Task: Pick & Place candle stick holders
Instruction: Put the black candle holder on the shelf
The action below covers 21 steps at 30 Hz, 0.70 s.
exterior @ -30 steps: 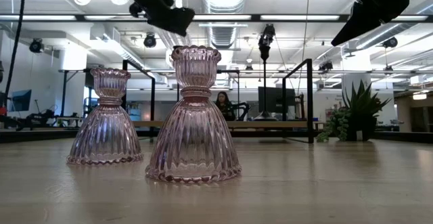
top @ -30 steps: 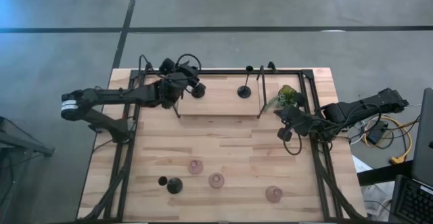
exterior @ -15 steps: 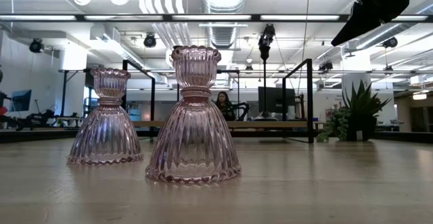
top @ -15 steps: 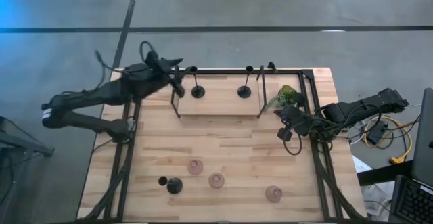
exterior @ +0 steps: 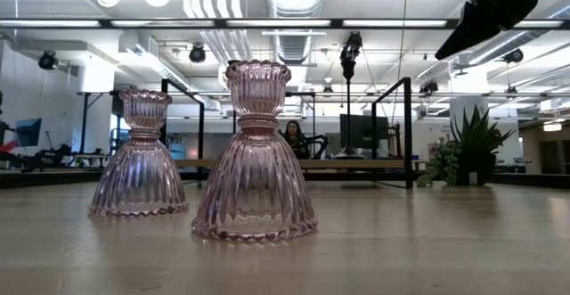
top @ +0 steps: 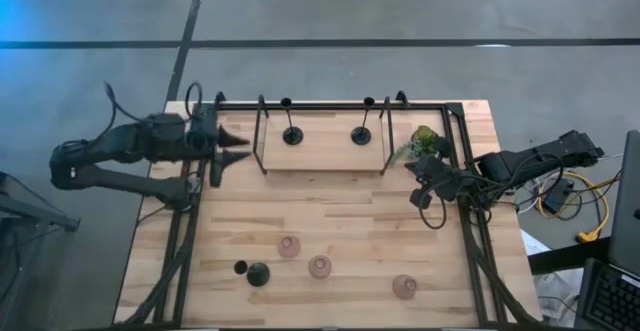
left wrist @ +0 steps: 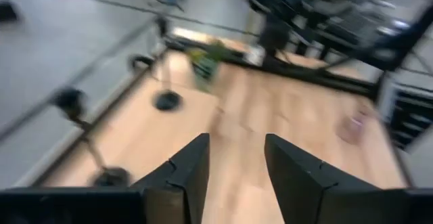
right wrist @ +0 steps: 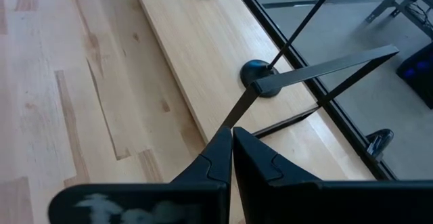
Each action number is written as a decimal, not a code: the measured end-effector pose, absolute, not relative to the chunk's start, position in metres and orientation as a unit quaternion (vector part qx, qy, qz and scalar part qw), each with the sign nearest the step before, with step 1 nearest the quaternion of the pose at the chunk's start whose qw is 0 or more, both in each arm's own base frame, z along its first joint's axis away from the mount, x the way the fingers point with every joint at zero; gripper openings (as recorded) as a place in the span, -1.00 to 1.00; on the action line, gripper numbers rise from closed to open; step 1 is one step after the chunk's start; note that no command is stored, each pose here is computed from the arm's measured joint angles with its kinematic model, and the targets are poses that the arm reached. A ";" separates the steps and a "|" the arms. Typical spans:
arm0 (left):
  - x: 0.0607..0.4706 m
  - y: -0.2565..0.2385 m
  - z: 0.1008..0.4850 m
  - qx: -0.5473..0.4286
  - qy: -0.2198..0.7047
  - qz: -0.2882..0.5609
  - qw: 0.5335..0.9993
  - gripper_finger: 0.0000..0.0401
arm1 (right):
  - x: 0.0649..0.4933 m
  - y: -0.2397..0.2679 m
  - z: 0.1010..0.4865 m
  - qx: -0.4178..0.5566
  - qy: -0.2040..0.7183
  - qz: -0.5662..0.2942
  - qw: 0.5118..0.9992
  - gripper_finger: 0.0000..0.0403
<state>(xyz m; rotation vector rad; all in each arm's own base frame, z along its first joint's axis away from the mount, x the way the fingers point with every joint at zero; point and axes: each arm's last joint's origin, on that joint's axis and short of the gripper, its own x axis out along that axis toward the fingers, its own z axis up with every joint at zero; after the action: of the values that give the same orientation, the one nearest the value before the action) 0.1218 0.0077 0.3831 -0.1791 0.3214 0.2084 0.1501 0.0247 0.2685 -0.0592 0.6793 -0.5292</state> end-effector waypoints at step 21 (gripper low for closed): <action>0.084 -0.098 0.286 -0.145 0.248 -0.012 0.958 -0.39 | 0.153 0.026 0.271 -0.002 0.306 -0.260 0.916 -0.96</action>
<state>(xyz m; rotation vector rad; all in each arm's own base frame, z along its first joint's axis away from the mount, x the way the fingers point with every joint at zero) 0.0841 -0.0976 0.2855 -0.2937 0.5035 -0.0240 0.1532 0.0256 0.2714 -0.0045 0.6289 -0.5347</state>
